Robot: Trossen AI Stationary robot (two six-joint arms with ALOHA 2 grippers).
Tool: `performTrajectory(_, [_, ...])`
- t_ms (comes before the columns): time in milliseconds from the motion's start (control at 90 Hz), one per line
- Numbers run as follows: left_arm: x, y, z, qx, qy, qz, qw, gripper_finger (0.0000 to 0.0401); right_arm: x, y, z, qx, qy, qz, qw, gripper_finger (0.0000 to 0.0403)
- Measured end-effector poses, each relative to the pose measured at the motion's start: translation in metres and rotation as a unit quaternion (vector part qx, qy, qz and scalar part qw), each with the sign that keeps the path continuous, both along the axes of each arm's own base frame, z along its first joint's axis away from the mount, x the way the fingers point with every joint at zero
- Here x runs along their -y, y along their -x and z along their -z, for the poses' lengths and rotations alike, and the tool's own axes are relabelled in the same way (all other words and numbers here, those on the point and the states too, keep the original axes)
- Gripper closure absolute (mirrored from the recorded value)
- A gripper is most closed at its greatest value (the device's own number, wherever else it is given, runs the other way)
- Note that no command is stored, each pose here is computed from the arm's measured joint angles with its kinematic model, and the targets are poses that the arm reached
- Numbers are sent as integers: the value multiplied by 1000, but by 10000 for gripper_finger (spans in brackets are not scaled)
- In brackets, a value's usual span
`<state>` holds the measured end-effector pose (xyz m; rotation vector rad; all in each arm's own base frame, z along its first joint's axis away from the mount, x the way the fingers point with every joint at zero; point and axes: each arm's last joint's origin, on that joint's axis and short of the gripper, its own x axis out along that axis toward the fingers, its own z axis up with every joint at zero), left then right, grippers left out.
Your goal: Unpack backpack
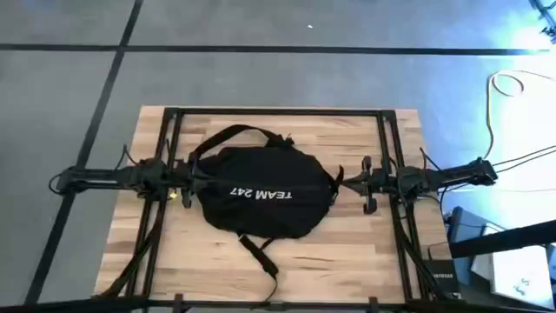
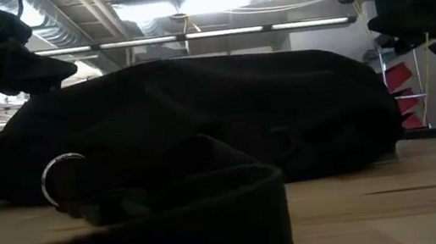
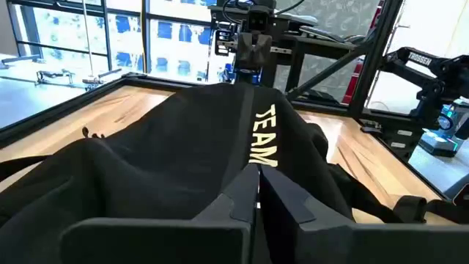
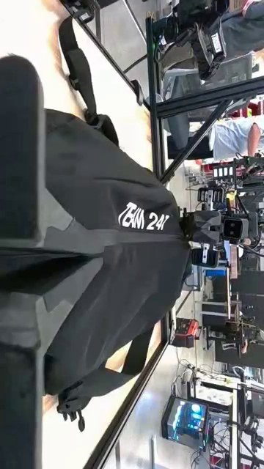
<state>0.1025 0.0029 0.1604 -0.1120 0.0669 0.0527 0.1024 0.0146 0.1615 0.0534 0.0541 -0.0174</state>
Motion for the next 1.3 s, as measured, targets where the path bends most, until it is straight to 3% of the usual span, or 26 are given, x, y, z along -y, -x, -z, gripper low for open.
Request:
performTrajectory(1122, [0, 0, 0, 0, 0, 0, 1000, 401, 0, 0, 0, 0, 7, 1, 1000, 402])
performTrajectory(1300, [0, 0, 0, -5, -97, 3, 995, 401, 1, 0, 0, 1, 22, 13, 1000, 402])
